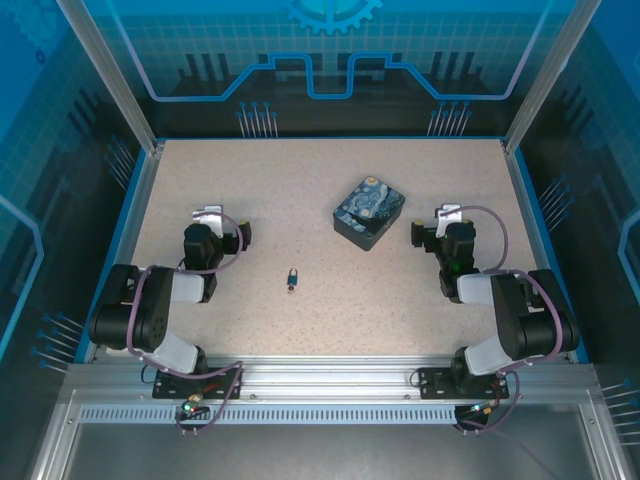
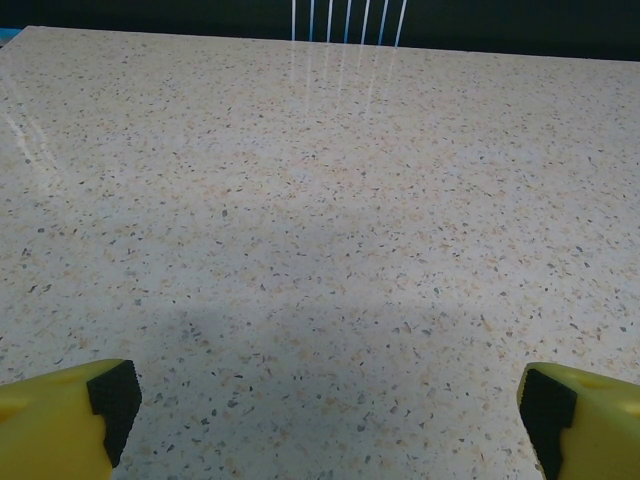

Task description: Unlock the padlock with the key

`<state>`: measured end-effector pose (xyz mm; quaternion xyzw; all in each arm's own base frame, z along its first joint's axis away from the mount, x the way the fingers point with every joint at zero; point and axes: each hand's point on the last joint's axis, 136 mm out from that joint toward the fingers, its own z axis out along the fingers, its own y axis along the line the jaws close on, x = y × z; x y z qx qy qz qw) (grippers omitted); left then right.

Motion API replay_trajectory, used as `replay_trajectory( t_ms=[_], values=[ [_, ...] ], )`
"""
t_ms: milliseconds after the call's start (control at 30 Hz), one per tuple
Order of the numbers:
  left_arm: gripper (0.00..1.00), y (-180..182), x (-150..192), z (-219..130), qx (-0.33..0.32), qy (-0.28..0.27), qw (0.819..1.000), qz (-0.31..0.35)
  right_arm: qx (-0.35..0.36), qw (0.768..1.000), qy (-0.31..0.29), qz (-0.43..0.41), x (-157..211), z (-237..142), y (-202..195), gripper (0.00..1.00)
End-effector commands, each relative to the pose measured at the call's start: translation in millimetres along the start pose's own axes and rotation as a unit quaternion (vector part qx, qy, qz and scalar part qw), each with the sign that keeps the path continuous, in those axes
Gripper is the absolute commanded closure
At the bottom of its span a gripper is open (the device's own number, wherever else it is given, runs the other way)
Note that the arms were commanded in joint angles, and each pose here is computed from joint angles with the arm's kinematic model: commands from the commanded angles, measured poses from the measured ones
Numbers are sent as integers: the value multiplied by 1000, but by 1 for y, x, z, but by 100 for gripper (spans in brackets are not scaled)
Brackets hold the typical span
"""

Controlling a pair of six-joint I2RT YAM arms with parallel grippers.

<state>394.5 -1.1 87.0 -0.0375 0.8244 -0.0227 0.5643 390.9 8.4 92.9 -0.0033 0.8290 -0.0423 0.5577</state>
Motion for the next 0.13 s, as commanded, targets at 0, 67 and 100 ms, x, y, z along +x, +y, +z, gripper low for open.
replay_trajectory(
  t_ms=[0, 67, 100],
  values=[
    [1, -1, -7, 3, 9, -8, 1000, -7, -11, 1000, 0, 1, -4, 4, 1, 0],
    [1, -1, -7, 3, 8, -9, 1000, -6, -12, 1000, -2, 0, -4, 3, 1, 0],
    [1, -1, -7, 3, 8, -8, 1000, -6, -12, 1000, -3, -1, -4, 2, 1, 0]
  ],
)
